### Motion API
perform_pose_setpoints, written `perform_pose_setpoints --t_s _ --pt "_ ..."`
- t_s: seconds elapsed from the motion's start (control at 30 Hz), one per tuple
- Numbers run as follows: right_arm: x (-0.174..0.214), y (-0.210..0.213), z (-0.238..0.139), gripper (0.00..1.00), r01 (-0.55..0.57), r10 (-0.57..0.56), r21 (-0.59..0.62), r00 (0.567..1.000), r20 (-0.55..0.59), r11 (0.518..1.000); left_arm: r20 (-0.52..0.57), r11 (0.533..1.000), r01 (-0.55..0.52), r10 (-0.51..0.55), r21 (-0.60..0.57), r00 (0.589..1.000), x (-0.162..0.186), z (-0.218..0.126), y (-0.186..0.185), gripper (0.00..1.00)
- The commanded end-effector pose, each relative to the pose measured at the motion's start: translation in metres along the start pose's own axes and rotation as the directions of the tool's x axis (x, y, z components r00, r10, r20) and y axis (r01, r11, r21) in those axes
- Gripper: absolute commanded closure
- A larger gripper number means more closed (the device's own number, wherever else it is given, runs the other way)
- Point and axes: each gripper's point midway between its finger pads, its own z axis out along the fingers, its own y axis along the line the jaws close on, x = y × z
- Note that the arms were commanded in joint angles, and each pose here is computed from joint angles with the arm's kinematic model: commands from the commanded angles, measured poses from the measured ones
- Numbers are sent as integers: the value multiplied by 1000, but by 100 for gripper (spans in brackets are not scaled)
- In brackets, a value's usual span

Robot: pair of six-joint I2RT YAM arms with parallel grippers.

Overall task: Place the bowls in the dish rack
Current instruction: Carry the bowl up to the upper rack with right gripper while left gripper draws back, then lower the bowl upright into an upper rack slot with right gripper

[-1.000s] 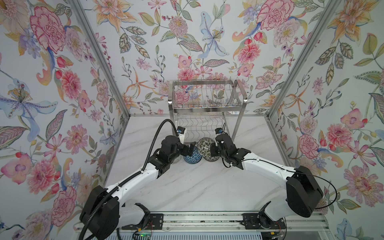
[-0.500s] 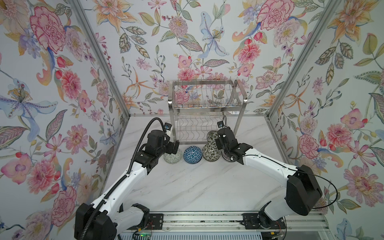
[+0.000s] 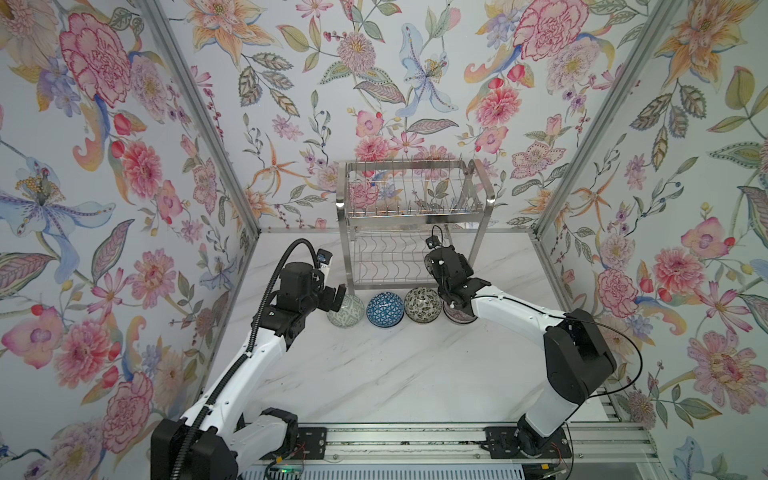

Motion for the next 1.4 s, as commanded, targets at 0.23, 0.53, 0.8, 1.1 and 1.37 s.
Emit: perform_pose_setpoints --t_s 0.23,0.53,0.8,1.1,1.37 --pt "-55 -16 24 100 100 -118 204 990 78 974 15 999 17 -18 50 1000 4 3 -6 0" --pt "-71 -4 64 100 188 -204 354 979 7 916 26 998 17 -18 57 1000 3 0 -7 1" --pt "-74 -4 105 100 209 -205 401 977 -53 892 38 997 17 -20 70 999 1 -2 -9 1" --pt "-62 6 150 100 242 -209 396 970 -124 886 39 997 16 -19 76 999 0 -3 -10 1" --pt "-45 9 175 100 252 -189 409 964 -189 877 40 997 14 -18 81 999 0 -4 -11 1"
